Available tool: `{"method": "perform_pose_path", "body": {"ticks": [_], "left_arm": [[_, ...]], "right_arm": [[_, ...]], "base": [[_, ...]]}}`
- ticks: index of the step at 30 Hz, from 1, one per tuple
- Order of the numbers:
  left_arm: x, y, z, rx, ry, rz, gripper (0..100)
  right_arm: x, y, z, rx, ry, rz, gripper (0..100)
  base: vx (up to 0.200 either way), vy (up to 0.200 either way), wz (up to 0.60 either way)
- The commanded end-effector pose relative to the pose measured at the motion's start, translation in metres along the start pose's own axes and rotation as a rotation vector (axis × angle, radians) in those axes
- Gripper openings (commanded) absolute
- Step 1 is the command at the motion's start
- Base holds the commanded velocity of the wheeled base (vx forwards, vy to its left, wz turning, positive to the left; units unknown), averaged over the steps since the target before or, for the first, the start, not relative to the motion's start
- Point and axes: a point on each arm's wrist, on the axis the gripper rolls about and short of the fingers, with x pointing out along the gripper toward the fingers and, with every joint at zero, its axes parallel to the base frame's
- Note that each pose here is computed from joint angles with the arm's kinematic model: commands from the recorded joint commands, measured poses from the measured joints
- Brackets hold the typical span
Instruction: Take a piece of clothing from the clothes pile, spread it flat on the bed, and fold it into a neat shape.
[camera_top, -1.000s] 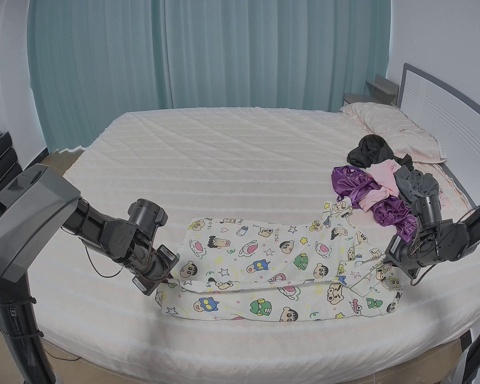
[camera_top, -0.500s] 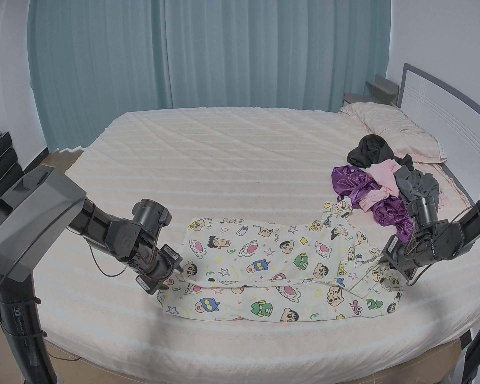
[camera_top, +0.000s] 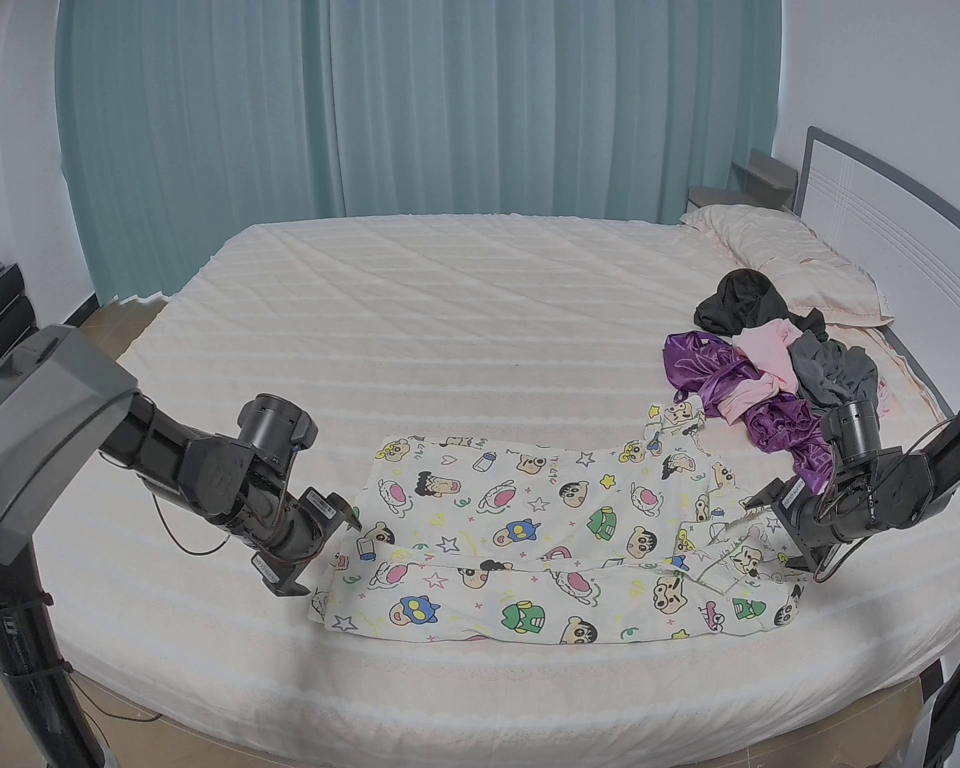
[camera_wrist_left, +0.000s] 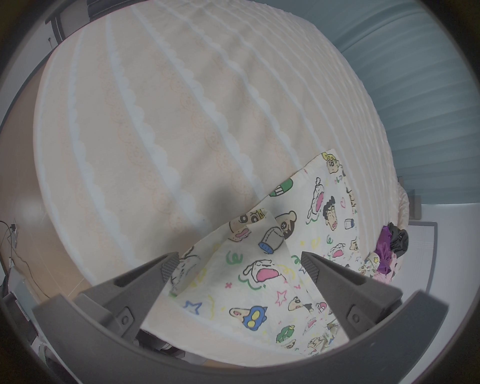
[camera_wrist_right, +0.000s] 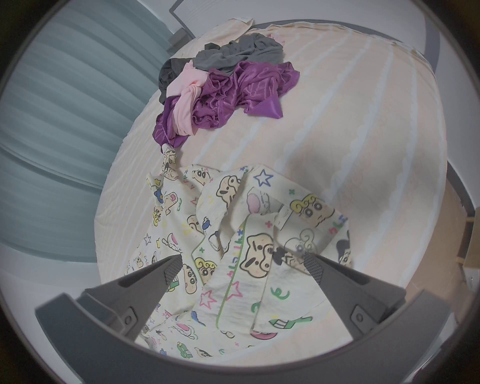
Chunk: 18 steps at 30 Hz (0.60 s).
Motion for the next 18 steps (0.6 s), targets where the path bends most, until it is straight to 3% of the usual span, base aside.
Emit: {"method": "perform_pose_path", "body": {"ticks": [1, 3, 7, 11, 18], "left_arm": [[-0.033, 0.005, -0.003, -0.001, -0.012, -0.055, 100], [-0.046, 0.009, -0.009, 0.008, -0.015, -0.074, 100], [-0.057, 0.016, -0.018, 0.025, -0.015, -0.096, 100], [-0.054, 0.022, -0.028, 0.046, -0.020, -0.104, 100], [-0.050, 0.024, -0.035, 0.060, -0.021, -0.123, 100]], "right_arm": [[0.000, -0.001, -0.015, 0.006, 0.015, 0.009, 100], [0.012, -0.002, -0.017, 0.023, -0.014, 0.031, 100], [0.038, -0.010, -0.021, 0.016, -0.072, -0.006, 100], [0.044, -0.012, -0.030, -0.034, -0.075, -0.012, 100], [0.043, -0.009, -0.028, -0.031, -0.082, 0.000, 100]], "base": [[0.000, 0.000, 0.00], [0.000, 0.000, 0.00], [0.000, 0.000, 0.00], [0.000, 0.000, 0.00], [0.000, 0.000, 0.00]]}}
